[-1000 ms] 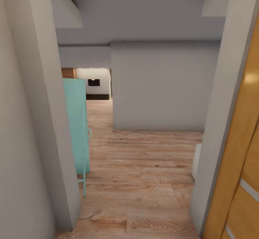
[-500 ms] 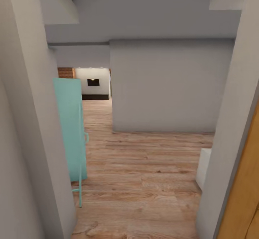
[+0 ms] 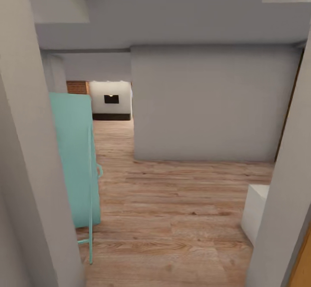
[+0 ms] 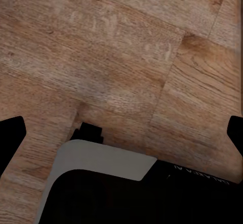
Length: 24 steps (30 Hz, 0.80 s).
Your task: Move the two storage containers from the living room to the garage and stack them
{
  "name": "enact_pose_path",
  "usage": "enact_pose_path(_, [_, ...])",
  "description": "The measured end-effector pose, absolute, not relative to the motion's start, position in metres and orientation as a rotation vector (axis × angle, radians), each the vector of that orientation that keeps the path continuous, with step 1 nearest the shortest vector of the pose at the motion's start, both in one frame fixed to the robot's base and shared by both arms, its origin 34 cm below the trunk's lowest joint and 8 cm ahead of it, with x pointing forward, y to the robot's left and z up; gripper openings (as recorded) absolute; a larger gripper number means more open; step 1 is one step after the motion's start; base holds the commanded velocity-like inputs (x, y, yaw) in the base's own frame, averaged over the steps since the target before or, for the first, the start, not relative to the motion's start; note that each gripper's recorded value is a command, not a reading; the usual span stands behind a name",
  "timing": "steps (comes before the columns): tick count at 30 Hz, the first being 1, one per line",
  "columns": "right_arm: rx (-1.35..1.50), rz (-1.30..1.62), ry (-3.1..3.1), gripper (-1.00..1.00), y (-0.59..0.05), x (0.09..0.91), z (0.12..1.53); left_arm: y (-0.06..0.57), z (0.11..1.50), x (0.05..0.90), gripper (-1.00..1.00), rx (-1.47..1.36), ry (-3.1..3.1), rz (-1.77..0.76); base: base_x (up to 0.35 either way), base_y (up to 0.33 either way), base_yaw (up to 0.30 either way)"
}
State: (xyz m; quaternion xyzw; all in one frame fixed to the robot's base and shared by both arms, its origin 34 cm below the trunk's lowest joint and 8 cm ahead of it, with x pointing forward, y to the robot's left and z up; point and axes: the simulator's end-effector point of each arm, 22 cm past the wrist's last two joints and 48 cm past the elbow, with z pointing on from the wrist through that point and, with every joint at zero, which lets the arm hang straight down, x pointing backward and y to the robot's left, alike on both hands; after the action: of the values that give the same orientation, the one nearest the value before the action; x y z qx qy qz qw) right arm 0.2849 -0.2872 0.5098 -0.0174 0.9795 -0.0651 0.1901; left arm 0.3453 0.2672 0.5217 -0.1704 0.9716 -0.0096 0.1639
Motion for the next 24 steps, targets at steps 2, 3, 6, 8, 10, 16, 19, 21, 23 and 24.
enact_pose_path(2, [-0.049,-0.183,2.753,1.00,-0.2872,0.2849,0.5098,0.2672,0.5217,0.3453,1.00,-0.486,2.770,-0.027,0.324,0.000,0.000])
enact_pose_path(3, [-0.049,-0.183,2.753,1.00,-0.2872,0.2849,0.5098,0.2673,0.5217,0.3454,1.00,-0.486,2.770,-0.027,0.324,0.000,0.000])
enact_pose_path(6, [-0.049,-0.183,2.752,1.00,-0.2872,0.2852,0.5099,0.2673,0.5218,0.3456,1.00,-0.486,2.769,-0.027,0.324,0.000,0.000])
enact_pose_path(8, [-0.049,-0.183,2.752,1.00,-0.2872,0.2850,0.5098,0.2673,0.5218,0.3455,1.00,-0.486,2.769,-0.027,0.323,0.000,0.000])
enact_pose_path(10, [-0.049,-0.183,2.753,1.00,-0.2872,0.2849,0.5098,0.2673,0.5218,0.3456,1.00,-0.486,2.769,-0.027,0.323,0.000,0.000])
enact_pose_path(16, [-0.049,-0.183,2.752,1.00,-0.2872,0.2850,0.5098,0.2672,0.5218,0.3455,1.00,-0.486,2.769,-0.028,0.323,0.000,0.000])
enact_pose_path(19, [-0.049,-0.183,2.753,1.00,-0.2872,0.2849,0.5098,0.2672,0.5218,0.3457,1.00,-0.486,2.769,-0.028,0.324,0.000,0.000])
enact_pose_path(21, [-0.049,-0.183,2.753,1.00,-0.2872,0.2849,0.5098,0.2672,0.5218,0.3456,1.00,-0.486,2.769,-0.028,0.323,0.000,0.000])
enact_pose_path(23, [-0.049,-0.183,2.752,1.00,-0.2872,0.2850,0.5098,0.2672,0.5218,0.3456,1.00,-0.486,2.769,-0.028,0.323,0.000,0.000])
enact_pose_path(24, [-0.049,-0.183,2.753,1.00,-0.2872,0.2850,0.5098,0.2672,0.5218,0.3457,1.00,-0.486,2.769,-0.028,0.324,0.000,0.000])
